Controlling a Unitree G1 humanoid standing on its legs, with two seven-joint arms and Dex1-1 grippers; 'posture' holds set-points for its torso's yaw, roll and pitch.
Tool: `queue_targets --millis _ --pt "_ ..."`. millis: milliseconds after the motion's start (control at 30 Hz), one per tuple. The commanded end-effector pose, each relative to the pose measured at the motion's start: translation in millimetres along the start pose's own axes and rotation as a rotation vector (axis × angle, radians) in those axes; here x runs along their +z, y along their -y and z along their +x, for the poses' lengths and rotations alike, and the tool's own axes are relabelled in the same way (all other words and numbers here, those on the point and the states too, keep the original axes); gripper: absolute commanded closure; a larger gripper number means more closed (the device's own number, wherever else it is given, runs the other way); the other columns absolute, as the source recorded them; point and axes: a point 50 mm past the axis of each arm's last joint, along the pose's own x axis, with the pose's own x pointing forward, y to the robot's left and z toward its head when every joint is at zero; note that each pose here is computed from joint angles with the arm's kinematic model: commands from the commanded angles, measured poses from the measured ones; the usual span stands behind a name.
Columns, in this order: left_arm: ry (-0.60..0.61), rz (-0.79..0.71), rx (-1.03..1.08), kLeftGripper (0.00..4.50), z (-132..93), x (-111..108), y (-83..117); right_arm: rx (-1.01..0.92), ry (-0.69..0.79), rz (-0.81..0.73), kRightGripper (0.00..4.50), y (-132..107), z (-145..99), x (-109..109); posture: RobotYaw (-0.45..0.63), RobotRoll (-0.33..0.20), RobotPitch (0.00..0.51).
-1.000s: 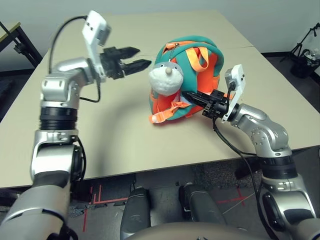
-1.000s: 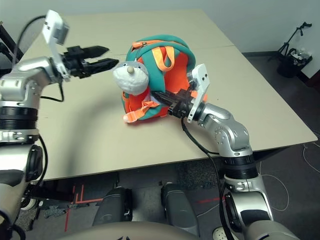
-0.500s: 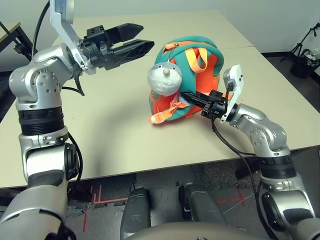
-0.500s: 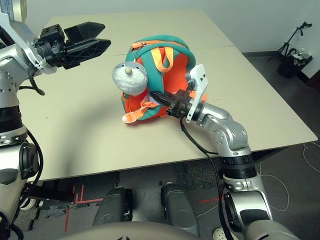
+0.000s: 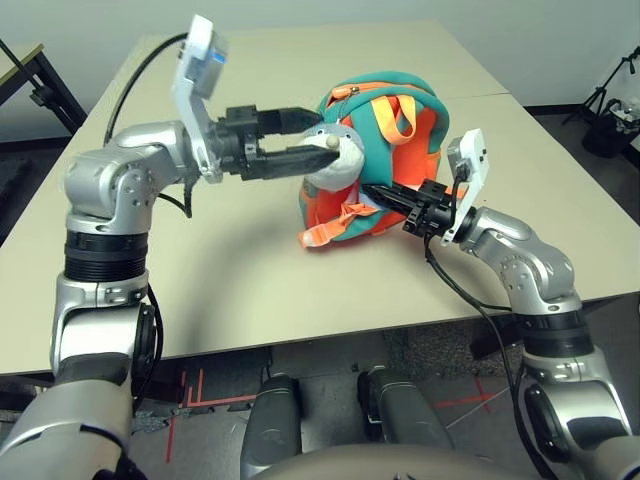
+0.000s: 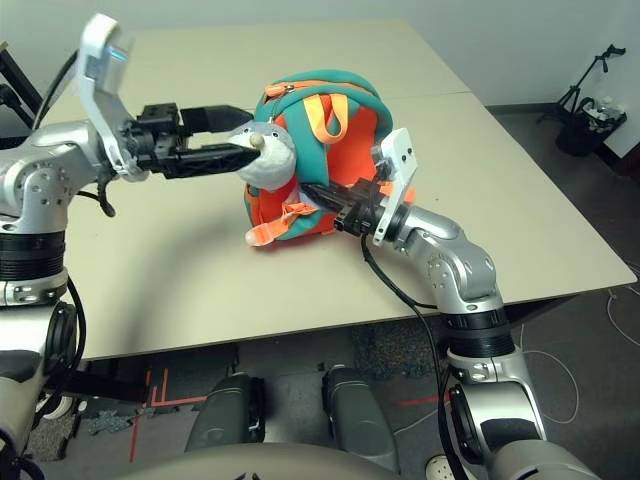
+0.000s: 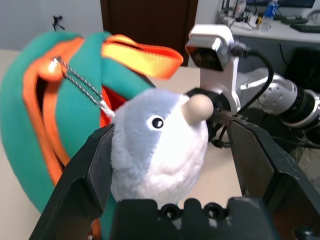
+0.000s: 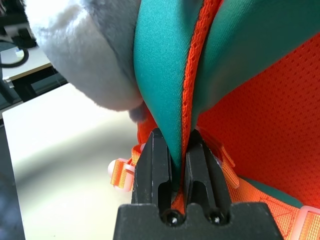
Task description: Put the pencil case into the backpack and zip it.
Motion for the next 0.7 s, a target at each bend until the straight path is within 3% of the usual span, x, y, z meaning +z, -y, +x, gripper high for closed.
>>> queue_targets --millis 33,133,300,433,700 --pt "-0.006 -0.027 0.020 0.21 3.0 -6.3 -4.4 0.020 -0.005 -0.002 4.50 -2.9 4.2 -1.1 -0.09 0.000 0.057" --pt "0.002 -0.037 0.024 0.98 3.0 -6.1 -5.3 0.017 -0.001 0.001 4.50 -3.2 3.8 -1.4 -0.10 0.000 0.063" --pt "-0.015 -0.040 0.029 3.00 2.2 -7.4 -5.6 0.013 -0.001 0.005 4.50 -3.8 2.9 -2.5 -0.10 0.000 0.070" --pt "-0.017 -0.035 0.044 4.21 0.1 -6.9 -6.5 0.011 -0.001 0.008 4.50 -4.3 2.9 -3.2 -0.09 0.000 0.071" --pt "0.010 0.007 0.083 4.32 -30.8 18.1 -14.7 0.014 -0.002 0.007 4.50 -4.7 4.1 -3.6 -0.09 0.000 0.072"
